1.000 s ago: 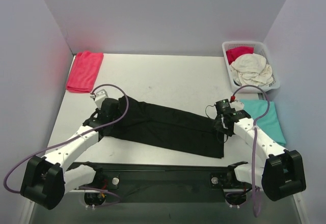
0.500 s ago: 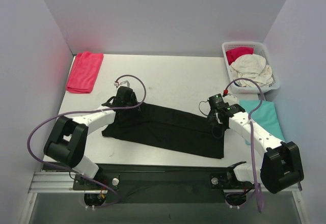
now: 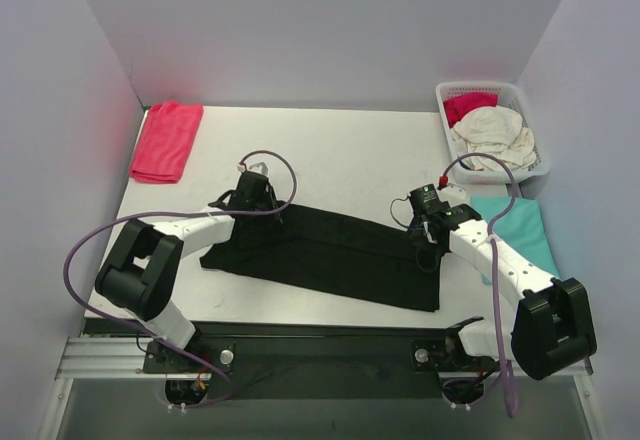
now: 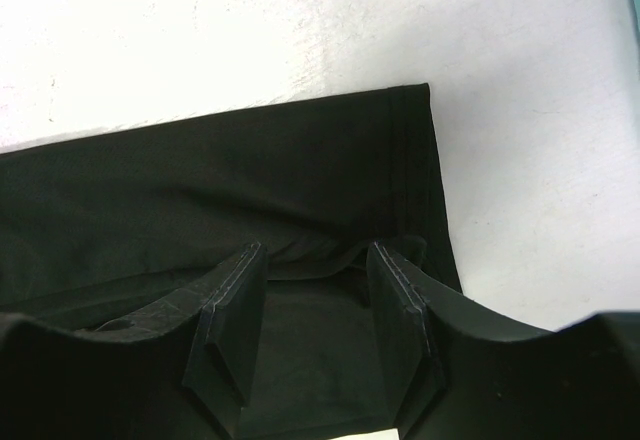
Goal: Fold and stack the t-shirts
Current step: Fold the other side of the tshirt into a rectangle
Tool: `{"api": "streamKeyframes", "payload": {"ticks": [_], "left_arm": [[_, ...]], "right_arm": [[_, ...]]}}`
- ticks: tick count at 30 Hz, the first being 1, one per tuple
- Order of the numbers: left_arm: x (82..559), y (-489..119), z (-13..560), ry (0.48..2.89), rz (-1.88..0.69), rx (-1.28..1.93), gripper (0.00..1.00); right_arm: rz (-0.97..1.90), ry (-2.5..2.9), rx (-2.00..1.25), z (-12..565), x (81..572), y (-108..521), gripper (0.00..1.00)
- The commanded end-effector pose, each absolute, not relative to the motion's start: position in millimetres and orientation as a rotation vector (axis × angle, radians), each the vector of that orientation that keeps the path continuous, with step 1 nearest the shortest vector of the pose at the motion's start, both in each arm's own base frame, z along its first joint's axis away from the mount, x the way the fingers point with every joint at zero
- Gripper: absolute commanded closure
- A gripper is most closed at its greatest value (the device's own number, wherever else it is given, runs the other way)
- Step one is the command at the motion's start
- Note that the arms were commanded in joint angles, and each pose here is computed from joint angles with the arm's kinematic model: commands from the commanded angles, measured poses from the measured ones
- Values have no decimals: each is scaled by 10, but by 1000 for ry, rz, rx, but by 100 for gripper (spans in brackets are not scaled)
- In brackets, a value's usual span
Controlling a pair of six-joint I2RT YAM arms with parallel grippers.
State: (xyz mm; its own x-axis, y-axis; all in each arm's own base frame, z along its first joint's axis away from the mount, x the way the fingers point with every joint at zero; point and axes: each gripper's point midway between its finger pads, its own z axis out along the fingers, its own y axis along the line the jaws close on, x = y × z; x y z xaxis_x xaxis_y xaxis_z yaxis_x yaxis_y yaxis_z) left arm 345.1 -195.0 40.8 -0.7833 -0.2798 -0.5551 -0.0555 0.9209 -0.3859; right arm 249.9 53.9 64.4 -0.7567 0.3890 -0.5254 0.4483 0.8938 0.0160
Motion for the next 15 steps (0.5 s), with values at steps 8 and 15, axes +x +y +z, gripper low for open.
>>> {"api": "streamKeyframes", "payload": {"ticks": [8,15], "left_arm": [[3271,-2004,531,2426,-486,-193,84],[3085,-1963,633,2425,-453,-176,100]], "right_arm": [[-223,2526,616,625,2418,450,56],[-226,2531,617,603,2384,435,56]]}}
